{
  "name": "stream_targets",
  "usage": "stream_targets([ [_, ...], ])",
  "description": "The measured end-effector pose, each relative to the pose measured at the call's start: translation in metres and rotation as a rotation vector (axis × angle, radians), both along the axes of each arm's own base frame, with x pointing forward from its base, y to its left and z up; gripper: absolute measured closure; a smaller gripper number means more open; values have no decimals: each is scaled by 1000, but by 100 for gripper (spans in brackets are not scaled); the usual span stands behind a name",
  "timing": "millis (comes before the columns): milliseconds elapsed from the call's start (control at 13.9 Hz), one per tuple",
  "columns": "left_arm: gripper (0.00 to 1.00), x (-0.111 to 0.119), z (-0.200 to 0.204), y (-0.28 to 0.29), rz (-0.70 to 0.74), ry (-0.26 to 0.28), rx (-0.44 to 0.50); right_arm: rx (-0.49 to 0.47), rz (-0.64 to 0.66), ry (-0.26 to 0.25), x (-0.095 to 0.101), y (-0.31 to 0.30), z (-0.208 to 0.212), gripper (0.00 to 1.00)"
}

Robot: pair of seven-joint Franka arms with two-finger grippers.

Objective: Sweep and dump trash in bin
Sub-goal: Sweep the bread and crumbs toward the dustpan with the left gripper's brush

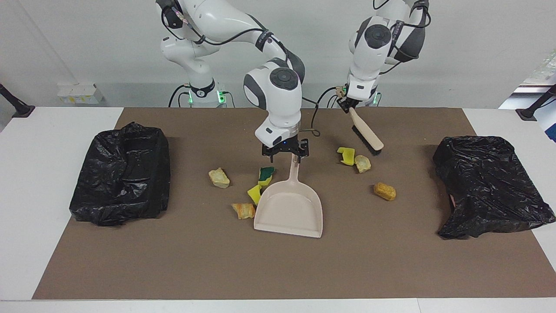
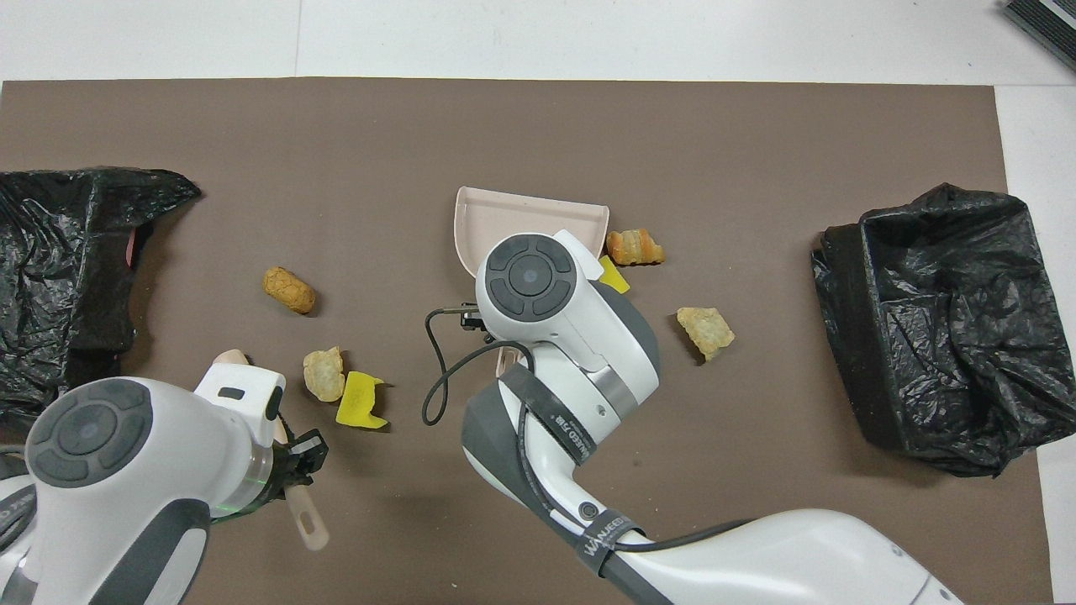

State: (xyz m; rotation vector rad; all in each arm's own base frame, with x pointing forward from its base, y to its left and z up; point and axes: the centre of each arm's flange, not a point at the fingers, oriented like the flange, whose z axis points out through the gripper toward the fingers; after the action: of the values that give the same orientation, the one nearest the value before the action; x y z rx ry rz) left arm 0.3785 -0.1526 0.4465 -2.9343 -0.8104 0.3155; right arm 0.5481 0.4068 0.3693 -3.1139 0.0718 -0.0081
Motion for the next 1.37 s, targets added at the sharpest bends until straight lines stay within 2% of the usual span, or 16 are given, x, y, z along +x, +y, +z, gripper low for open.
stream_targets([
  [72, 74, 3, -2, 6, -7, 0, -5, -5, -1, 9, 0, -1, -7, 18],
  [144, 74, 7, -5, 10, -20, -6, -13, -9, -2, 15, 1, -2, -11, 26],
  [575, 74, 43, -53, 28, -160, -22, -56, -5, -6, 13, 2, -3, -13, 30],
  [647, 74, 52, -61, 37, -198, -37, -70, -5, -7, 14, 2, -4, -13, 36],
  [718, 74, 60, -67, 47, -237, -51, -83, -4, -9, 16, 2, -4, -14, 37],
  [862, 74, 72, -73, 67, -310, -76, -99, -1, -13, 25, 1, -4, -16, 49],
  [934, 74, 76, -73, 74, -341, -88, -103, 0, -13, 27, 1, -3, -17, 50],
  [1078, 74, 81, -70, 77, -409, -118, -109, 2, -13, 29, 0, -2, -17, 68],
  [1221, 74, 87, -66, 76, -504, -140, -111, 4, -5, 26, -2, 1, -15, 69],
  [1365, 74, 92, -64, 75, -646, -142, -124, 2, 81, 9, -8, 12, -13, 69],
])
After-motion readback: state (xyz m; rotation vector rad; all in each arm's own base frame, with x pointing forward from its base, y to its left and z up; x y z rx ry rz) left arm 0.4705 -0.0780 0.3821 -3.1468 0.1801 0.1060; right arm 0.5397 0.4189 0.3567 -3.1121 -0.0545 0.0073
